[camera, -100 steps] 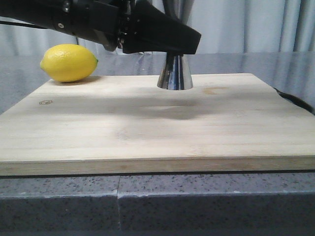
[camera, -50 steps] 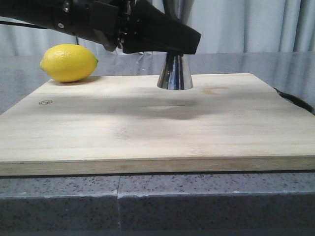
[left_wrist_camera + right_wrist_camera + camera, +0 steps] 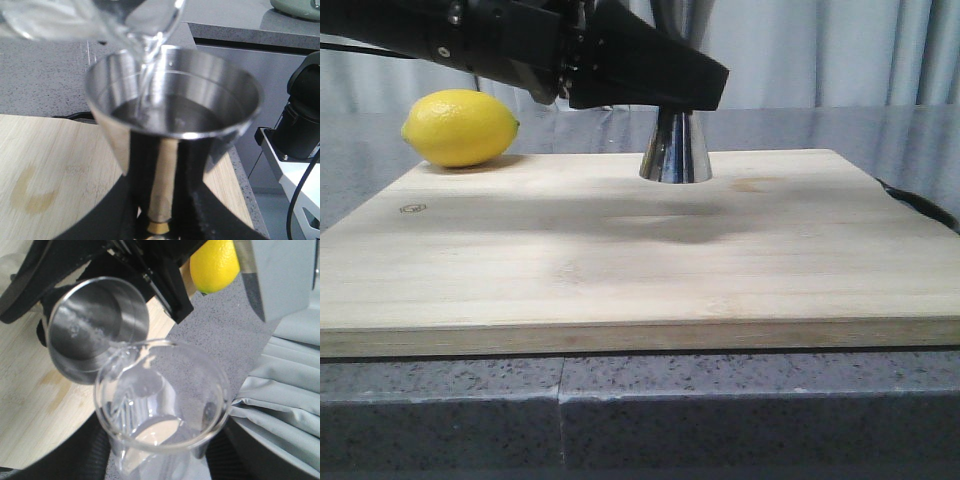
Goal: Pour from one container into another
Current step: 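Pour liquid from the beaker into the jigger held by the left gripper, then keep pouring from the beaker until the jigger cup fills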
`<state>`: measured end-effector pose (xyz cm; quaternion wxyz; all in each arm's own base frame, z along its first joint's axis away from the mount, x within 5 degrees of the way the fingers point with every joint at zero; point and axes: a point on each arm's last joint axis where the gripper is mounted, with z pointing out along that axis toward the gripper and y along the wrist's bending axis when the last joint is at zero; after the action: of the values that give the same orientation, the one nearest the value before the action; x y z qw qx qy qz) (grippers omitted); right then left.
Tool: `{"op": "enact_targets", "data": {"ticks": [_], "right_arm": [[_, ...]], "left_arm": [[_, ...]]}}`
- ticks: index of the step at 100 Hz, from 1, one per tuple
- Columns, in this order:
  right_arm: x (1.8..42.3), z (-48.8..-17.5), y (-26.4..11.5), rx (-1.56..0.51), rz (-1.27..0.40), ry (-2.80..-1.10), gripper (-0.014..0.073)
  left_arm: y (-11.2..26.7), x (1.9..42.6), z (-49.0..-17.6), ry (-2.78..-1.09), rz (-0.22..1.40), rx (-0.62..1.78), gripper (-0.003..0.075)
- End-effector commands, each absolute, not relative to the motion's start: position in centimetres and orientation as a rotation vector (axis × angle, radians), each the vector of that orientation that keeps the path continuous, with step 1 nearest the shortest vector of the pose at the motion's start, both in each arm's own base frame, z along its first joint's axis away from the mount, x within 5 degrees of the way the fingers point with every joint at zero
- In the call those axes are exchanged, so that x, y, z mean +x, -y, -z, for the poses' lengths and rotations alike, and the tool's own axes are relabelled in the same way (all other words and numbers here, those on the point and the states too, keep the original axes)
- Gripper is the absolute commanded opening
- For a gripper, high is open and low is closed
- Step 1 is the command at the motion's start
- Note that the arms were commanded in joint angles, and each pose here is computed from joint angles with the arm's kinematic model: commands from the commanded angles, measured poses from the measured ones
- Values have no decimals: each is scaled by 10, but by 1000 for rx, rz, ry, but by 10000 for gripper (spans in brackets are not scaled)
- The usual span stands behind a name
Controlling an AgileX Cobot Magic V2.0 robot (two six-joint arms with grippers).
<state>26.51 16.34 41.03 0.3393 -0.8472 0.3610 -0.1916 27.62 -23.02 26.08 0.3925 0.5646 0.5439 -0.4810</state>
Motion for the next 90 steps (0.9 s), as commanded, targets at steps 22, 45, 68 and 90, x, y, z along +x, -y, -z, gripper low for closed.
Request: {"op": "enact_targets", "data": {"ticks": [22, 45, 68, 90], "right_arm": [[260, -436, -159, -2100, 605, -882, 120], [261, -436, -159, -2095, 615, -879, 120], [261, -436, -159, -2095, 615, -879, 120], [261, -436, -159, -2095, 615, -879, 120]], "left_arm": [[232, 266, -291, -1240, 1328, 1395, -13], [232, 266, -291, -1240, 1328, 1395, -13], [232, 266, -291, -1240, 1328, 1395, -13], [232, 266, -291, -1240, 1328, 1395, -13]]}}
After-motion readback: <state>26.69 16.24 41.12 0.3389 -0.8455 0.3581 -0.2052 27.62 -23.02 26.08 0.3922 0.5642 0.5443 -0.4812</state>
